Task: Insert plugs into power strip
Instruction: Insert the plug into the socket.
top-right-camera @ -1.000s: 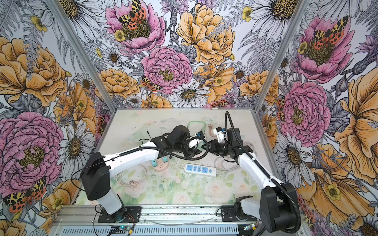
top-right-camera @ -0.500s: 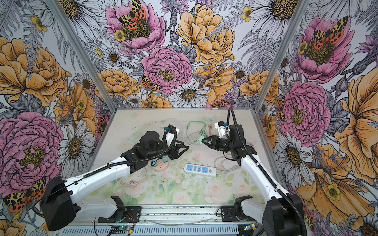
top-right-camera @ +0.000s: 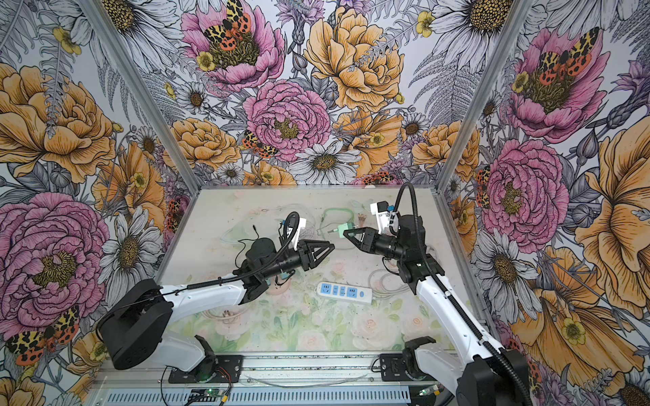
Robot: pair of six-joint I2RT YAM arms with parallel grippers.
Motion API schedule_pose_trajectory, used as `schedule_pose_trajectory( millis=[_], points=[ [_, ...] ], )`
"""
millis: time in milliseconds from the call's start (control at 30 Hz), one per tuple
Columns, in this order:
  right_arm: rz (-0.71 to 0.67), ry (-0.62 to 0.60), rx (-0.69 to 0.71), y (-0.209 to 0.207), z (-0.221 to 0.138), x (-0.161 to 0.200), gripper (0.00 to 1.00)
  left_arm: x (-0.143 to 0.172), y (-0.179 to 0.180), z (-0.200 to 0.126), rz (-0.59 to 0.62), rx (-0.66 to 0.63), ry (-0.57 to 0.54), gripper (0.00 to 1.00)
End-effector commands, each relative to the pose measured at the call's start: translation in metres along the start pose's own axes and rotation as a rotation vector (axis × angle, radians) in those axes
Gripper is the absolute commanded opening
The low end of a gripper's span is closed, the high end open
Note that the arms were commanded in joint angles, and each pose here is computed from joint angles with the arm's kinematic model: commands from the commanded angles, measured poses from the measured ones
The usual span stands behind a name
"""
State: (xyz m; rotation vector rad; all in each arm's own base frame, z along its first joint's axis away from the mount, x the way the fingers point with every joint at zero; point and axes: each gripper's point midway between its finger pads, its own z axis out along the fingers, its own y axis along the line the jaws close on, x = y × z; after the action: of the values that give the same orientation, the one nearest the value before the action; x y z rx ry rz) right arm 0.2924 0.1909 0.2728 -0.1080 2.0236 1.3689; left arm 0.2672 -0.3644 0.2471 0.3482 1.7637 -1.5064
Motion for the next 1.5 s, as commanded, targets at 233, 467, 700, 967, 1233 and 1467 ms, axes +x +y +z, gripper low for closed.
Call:
schedule_pose_trajectory(
  millis=[233, 467, 700, 967, 1233, 1467],
  points=[
    [-0.041, -0.002, -0.023, 0.013, -0.002, -0.002, 0.0, -0.04, -0.032, 0.005, 0.002, 0.194, -0.133, 0.54],
    [-0.06, -0.028, -0.007, 0.015, -0.007, -0.003, 0.0, -0.03, -0.017, 0.017, -0.004, 0.102, -0.082, 0.54],
    [-0.062, -0.037, 0.027, 0.01, -0.007, -0.007, 0.0, -0.017, -0.015, 0.014, -0.023, 0.086, -0.052, 0.54],
    [-0.075, -0.027, 0.016, 0.016, -0.004, -0.003, 0.0, -0.02, -0.017, 0.013, -0.04, 0.13, -0.092, 0.54],
    [-0.088, -0.01, -0.003, 0.024, -0.001, 0.004, 0.0, -0.025, -0.024, 0.02, -0.032, 0.165, -0.1, 0.54],
    [-0.105, -0.023, -0.014, 0.034, -0.005, 0.0, 0.0, -0.025, -0.017, 0.021, -0.051, 0.147, -0.108, 0.54]
  ],
)
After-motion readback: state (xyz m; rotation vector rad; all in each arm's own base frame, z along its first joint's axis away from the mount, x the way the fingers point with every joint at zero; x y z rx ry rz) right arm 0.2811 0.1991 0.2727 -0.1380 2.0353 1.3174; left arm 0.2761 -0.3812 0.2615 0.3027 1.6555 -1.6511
